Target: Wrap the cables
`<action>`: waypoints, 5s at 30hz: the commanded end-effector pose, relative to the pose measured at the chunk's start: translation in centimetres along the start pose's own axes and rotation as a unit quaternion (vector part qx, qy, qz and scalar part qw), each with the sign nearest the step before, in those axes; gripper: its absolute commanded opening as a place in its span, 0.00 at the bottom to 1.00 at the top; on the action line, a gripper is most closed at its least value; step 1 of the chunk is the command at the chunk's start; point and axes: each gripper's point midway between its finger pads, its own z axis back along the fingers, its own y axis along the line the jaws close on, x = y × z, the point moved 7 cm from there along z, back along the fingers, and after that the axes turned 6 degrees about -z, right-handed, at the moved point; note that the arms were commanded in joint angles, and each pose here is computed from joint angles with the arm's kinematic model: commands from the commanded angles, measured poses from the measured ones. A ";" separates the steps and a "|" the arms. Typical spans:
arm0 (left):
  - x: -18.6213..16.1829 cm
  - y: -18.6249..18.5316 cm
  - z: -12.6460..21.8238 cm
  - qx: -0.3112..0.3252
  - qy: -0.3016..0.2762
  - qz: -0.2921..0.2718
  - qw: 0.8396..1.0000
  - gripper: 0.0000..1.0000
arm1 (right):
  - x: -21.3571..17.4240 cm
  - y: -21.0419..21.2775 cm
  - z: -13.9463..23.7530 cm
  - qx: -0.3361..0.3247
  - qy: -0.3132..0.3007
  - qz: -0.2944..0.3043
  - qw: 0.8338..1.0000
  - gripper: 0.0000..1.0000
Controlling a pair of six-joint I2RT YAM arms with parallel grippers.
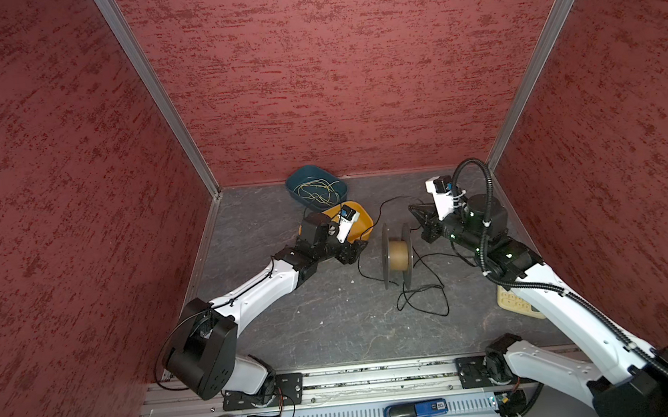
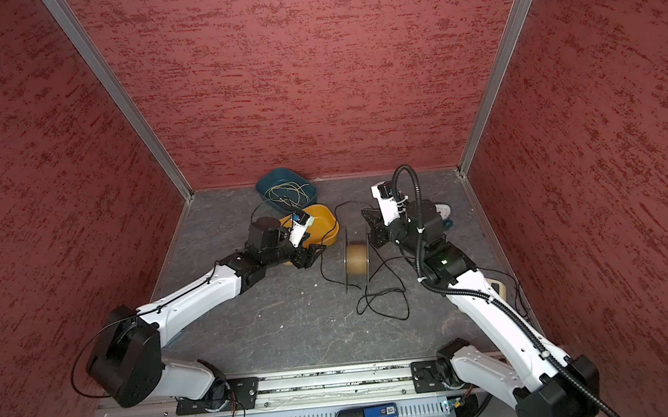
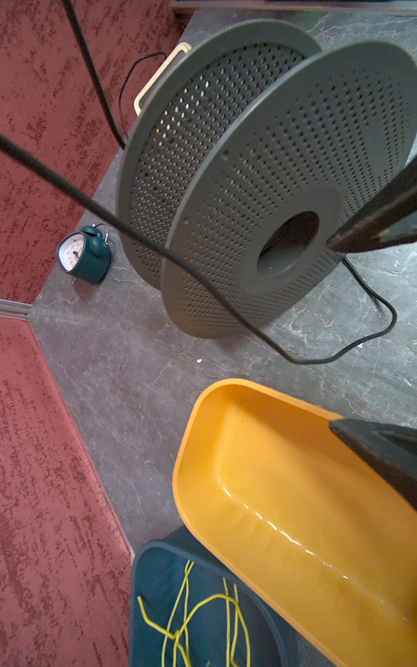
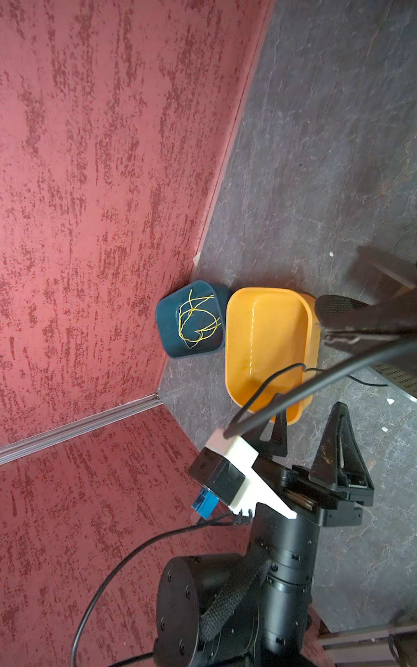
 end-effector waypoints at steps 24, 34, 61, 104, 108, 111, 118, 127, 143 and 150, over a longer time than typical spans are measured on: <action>0.3 2.7 -5.8 -0.063 -0.073 -0.006 0.995 0.34 | 3.6 0.8 2.7 0.041 -0.068 -0.044 0.996 0.00; 0.1 2.4 -5.9 -0.080 -0.071 -0.009 0.994 0.67 | 3.3 0.7 2.5 0.066 -0.068 -0.057 0.994 0.00; -0.4 2.9 -6.4 -0.060 -0.064 0.022 0.996 0.08 | 2.4 0.4 3.0 0.060 -0.067 -0.059 0.994 0.00; 13.9 -4.3 3.4 -0.002 0.078 -0.121 0.990 0.00 | 2.7 1.4 0.8 0.067 0.074 0.022 0.995 0.83; 14.1 -5.0 3.2 -0.009 0.076 -0.134 0.988 0.00 | 2.4 1.4 0.1 0.066 0.085 0.020 0.994 0.76; 14.3 -5.8 3.3 -0.019 0.072 -0.146 0.986 0.00 | 2.1 0.8 -0.7 0.048 0.086 0.020 0.995 0.69; 14.7 -6.3 3.4 -0.023 0.072 -0.164 0.984 0.01 | 1.2 0.3 -1.9 0.046 0.089 0.018 0.995 0.37; 14.5 -5.9 2.8 -0.012 0.059 -0.152 0.987 0.36 | 0.7 -0.4 -0.4 0.001 0.040 0.004 0.999 0.00; 9.5 -6.4 5.0 -0.010 0.027 0.040 0.999 0.70 | 2.3 -3.8 4.8 -0.181 -0.100 -0.086 0.975 0.00; 6.5 -7.6 2.9 0.016 0.042 0.108 0.993 0.65 | 0.8 -4.8 5.1 -0.213 -0.111 -0.085 0.967 0.00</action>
